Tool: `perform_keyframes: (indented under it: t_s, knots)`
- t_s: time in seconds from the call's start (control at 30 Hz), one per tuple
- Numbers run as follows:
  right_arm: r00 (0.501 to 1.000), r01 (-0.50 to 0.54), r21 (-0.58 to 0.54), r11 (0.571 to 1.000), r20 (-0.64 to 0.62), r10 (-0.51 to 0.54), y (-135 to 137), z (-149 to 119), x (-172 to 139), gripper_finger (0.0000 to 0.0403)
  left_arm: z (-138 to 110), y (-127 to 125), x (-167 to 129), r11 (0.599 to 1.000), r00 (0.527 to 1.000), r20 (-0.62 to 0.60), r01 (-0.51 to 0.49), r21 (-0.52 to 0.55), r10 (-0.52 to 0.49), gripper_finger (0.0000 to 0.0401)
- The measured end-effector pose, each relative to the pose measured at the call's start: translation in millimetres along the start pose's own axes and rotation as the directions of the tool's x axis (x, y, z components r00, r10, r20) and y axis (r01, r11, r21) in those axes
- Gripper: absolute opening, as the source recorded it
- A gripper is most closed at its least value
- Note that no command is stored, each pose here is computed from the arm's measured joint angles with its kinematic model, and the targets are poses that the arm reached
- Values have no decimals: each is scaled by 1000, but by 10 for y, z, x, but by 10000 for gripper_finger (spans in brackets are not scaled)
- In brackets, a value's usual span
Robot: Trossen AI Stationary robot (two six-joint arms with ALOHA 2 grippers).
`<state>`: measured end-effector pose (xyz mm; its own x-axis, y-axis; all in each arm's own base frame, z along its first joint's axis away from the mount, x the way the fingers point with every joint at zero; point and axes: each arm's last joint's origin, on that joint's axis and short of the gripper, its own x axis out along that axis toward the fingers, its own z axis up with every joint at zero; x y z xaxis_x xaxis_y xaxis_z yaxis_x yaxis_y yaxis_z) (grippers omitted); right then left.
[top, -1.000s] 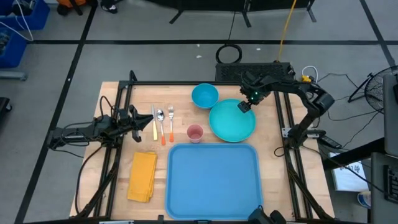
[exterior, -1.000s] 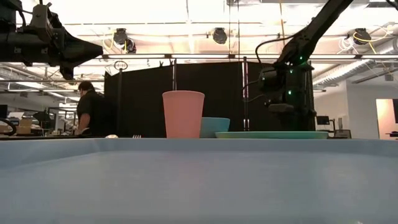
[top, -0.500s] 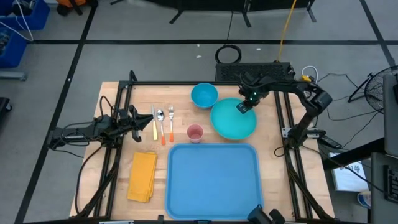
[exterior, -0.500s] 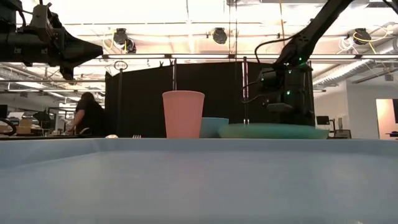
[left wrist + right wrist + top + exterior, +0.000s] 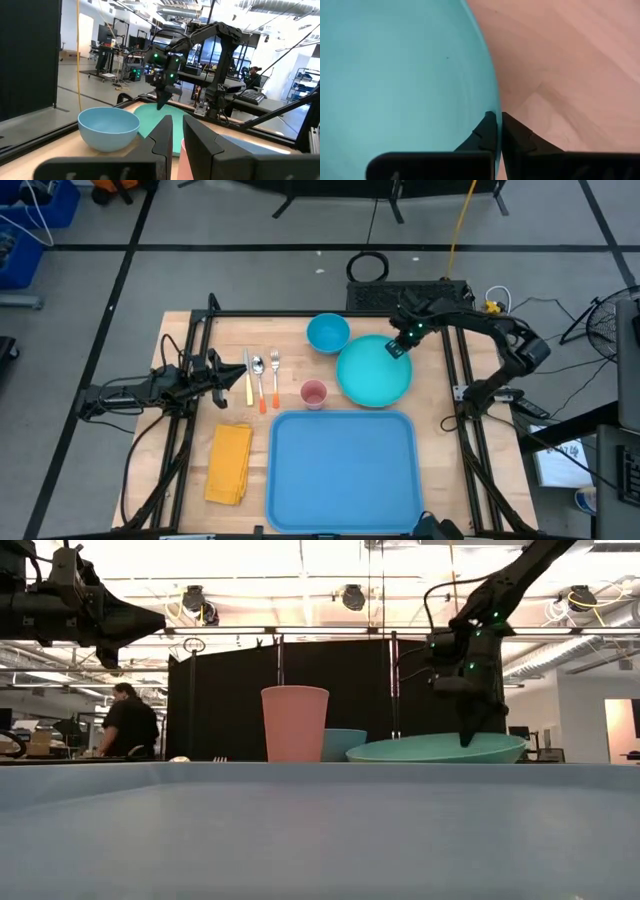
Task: Set up tray
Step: Put the light blue plate on the right side of the blue tray
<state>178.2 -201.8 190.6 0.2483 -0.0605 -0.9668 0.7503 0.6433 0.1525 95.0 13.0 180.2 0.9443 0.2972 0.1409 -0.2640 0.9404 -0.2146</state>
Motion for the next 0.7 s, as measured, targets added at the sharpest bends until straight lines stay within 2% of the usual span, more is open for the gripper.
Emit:
perform_keyframes:
  t_s: [0.3,0.4,0.57,0.7]
  knots:
    - [993,-21,38,999,120,16,-85,-153,-456,0,0,0,0,1000,1000,0,0,0,0,47]
    - [985,-91,16,996,149,87,-65,-233,-601,0,0,0,0,1000,1000,0,0,0,0,47]
    - [988,-132,-70,989,67,136,114,-405,-795,0,0,0,0,1000,1000,0,0,0,0,47]
    - [986,-167,-176,970,-20,166,410,-560,-826,0,0,0,0,1000,1000,0,0,0,0,47]
